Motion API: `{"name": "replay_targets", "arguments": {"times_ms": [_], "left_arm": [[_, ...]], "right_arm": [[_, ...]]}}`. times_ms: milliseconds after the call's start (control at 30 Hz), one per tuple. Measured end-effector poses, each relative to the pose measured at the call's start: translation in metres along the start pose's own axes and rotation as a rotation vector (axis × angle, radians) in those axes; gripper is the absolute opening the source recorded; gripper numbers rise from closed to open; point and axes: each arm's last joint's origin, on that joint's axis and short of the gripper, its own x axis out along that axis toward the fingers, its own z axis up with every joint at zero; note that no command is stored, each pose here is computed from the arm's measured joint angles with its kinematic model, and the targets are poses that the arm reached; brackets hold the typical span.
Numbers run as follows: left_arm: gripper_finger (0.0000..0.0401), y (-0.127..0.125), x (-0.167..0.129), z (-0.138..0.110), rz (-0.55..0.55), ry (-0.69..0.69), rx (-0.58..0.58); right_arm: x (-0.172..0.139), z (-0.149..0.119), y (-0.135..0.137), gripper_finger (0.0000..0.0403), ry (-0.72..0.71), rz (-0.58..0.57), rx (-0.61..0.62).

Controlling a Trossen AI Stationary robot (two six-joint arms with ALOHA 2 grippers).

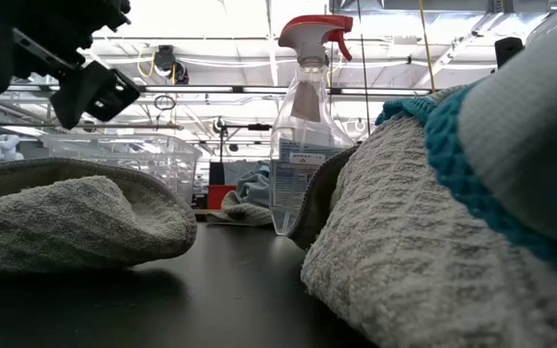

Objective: Sort microfiber towel by color & place in baskets
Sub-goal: Put the gray towel into the top transparent bin

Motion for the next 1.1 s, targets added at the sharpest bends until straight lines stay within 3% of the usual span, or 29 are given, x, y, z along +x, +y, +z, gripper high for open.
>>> {"name": "replay_targets", "arguments": {"times_ms": [267,500,633,833,1100], "left_arm": [[0.0233,-0.004,0.047,-0.006,-0.020,0.131,0.011],[0.0225,0.000,0.066,-0.003,0.052,0.098,-0.039],[0.0174,0.000,0.067,-0.001,0.048,0.078,-0.056],[0.0026,-0.001,0.067,-0.004,0.024,0.113,-0.055],[0.0005,-0.005,0.053,0.006,-0.001,0.069,-0.055]], "right_arm": [[0.000,0.000,0.000,0.0153,0.000,0.000,0.000],[0.000,0.000,0.000,0.0153,0.000,0.000,0.000],[0.000,0.000,0.000,0.0153,0.000,0.000,0.000],[0.000,0.000,0.000,0.0153,0.000,0.000,0.000],[0.000,0.000,0.000,0.0153,0.000,0.000,0.000]]}}
